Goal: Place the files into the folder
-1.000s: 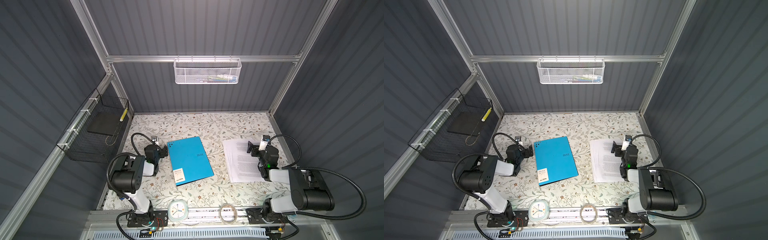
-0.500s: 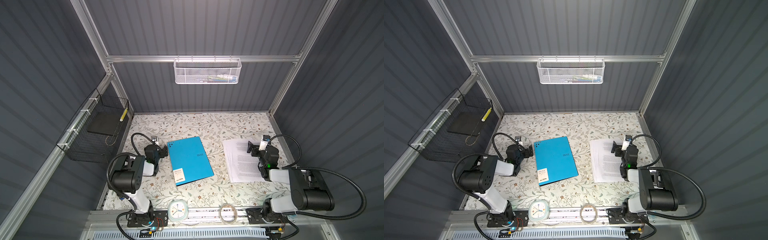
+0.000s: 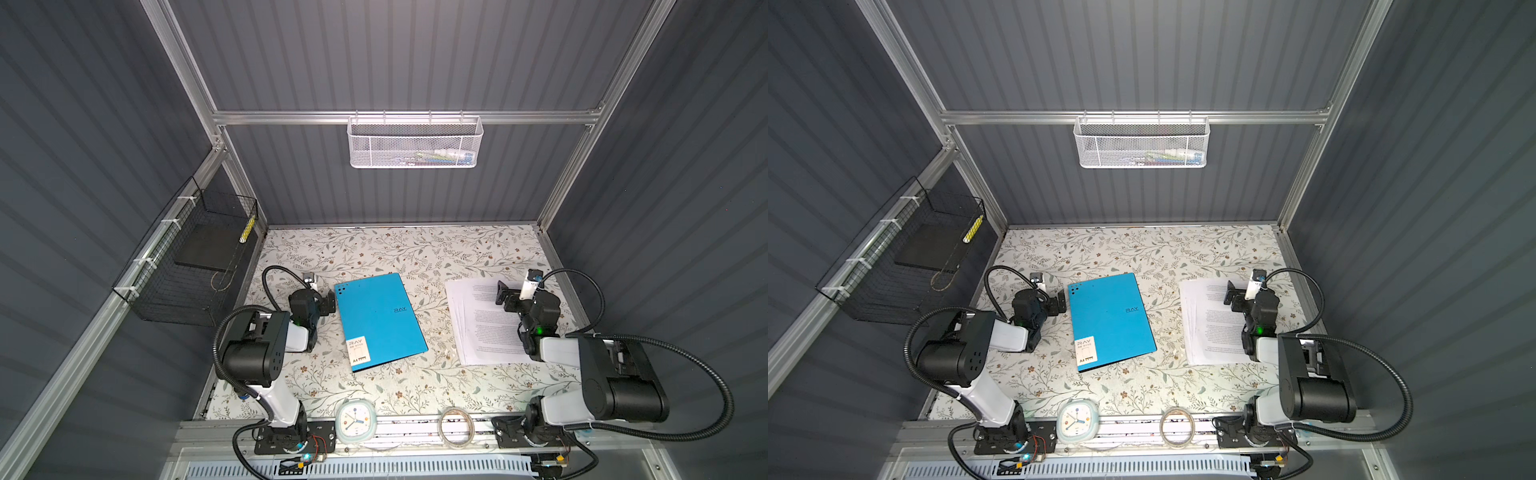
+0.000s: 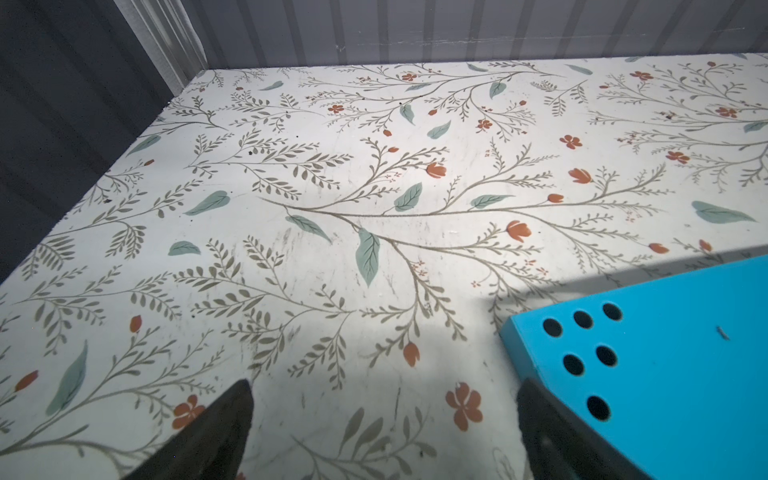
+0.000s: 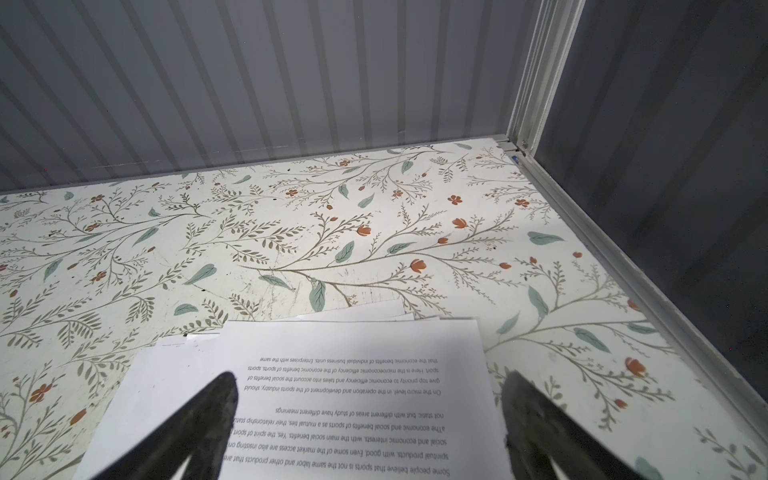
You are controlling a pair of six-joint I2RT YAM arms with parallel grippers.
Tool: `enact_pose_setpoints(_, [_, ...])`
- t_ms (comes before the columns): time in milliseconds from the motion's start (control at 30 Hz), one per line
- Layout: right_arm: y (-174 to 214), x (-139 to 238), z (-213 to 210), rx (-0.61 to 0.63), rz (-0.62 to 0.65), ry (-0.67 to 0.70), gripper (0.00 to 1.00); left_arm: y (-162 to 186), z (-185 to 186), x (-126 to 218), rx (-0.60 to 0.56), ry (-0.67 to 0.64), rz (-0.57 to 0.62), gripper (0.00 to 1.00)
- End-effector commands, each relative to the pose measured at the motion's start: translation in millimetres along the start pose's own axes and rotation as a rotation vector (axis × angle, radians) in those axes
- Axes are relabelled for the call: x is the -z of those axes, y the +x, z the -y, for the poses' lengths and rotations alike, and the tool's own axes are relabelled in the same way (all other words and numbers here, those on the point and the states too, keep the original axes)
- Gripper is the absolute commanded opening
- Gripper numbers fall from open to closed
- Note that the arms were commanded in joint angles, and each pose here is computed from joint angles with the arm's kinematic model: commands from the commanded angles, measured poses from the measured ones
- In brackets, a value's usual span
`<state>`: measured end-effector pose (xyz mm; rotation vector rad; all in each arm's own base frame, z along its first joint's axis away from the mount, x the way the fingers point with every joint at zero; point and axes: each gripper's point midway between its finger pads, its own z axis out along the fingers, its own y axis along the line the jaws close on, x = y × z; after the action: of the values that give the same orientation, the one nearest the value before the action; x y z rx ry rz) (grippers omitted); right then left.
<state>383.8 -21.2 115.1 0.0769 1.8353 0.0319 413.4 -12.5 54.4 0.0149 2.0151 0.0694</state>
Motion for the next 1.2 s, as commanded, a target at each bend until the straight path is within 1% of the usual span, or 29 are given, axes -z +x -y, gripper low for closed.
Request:
enact_pose_setpoints(0, [-8.0, -2.2, -0.3, -0.012, -0.002, -0.002, 0.93, -16.6, -10.1, -0.4, 0.008, -0.047, 0.026, 0.99])
enact_pose_setpoints(100, [-25.3, -1.2, -4.4, -0.005, -0.064, -0.006, 0.91, -31.1, -8.9, 8.7, 0.001, -0.036, 0.010, 0.99])
enact_pose_setpoints(167, [-36.6, -0.7, -14.2, -0.035, -0.151, -0.038, 0.89, -43.5, -14.0, 19.2, 0.063, -0.059, -0.026, 0.99])
enact_pose_setpoints(200, [-43.6, 0.6, -22.0, -0.058, -0.170, -0.070, 0.87, -48.3, -14.6, 25.0, 0.099, -0.060, -0.045, 0.99])
enact_pose_setpoints(267, [-48.8, 8.2, -48.1, -0.096, -0.220, -0.165, 0.85, -57.7, -4.8, 40.2, 0.156, 0.002, -0.087, 0.99])
enact_pose_setpoints(333, [-49.8, 17.1, -76.2, -0.104, -0.252, -0.249, 0.84, -63.3, 0.9, 56.9, 0.213, 0.038, -0.116, 0.99])
enact_pose_setpoints(400, [-46.0, 26.7, -108.5, -0.093, -0.296, -0.336, 0.84, -58.2, 4.1, 71.8, 0.284, 0.052, -0.157, 0.99])
enact_pose_setpoints(500, [-30.8, 40.2, -158.4, -0.046, -0.372, -0.472, 0.84, -50.8, 26.3, 91.6, 0.341, 0.165, -0.209, 0.99])
enact_pose_setpoints(533, [-23.9, 42.3, -171.5, -0.034, -0.391, -0.501, 0.81, -45.1, 34.3, 96.2, 0.351, 0.190, -0.241, 0.99])
enact_pose_setpoints(600, [-9.5, 46.7, -194.9, -0.019, -0.427, -0.568, 0.74, -35.4, 51.4, 103.9, 0.334, 0.226, -0.297, 0.99])
enact_pose_setpoints(667, [1.2, 46.5, -209.8, -0.029, -0.457, -0.596, 0.73, -25.1, 71.7, 110.7, 0.288, 0.256, -0.349, 0.99])
enact_pose_setpoints(700, [5.5, 46.6, -217.2, -0.037, -0.477, -0.620, 0.73, -19.6, 78.9, 113.2, 0.282, 0.269, -0.371, 0.99])
enact_pose_setpoints(733, [9.4, 51.5, -228.5, -0.052, -0.511, -0.674, 0.73, -15.2, 83.4, 114.8, 0.291, 0.283, -0.389, 0.99])
enact_pose_setpoints(800, [16.9, 54.8, -240.6, -0.044, -0.574, -0.695, 0.74, -5.0, 86.5, 116.4, 0.316, 0.290, -0.425, 0.99])
enact_pose_setpoints(867, [29.8, 56.2, -250.7, -0.023, -0.631, -0.689, 0.75, 4.5, 89.5, 117.3, 0.321, 0.298, -0.461, 0.99])
enact_pose_setpoints(1000, [56.1, 59.3, -271.2, -0.015, -0.739, -0.724, 0.76, 18.1, 94.6, 116.4, 0.319, 0.305, -0.514, 0.99])
enact_pose_setpoints(1067, [64.4, 59.8, -280.5, -0.005, -0.775, -0.741, 0.76, 22.0, 96.3, 116.5, 0.318, 0.307, -0.534, 0.99])
enact_pose_setpoints(1167, [72.6, 59.0, -290.8, 0.015, -0.794, -0.751, 0.76, 25.8, 100.8, 117.1, 0.325, 0.324, -0.546, 0.99])
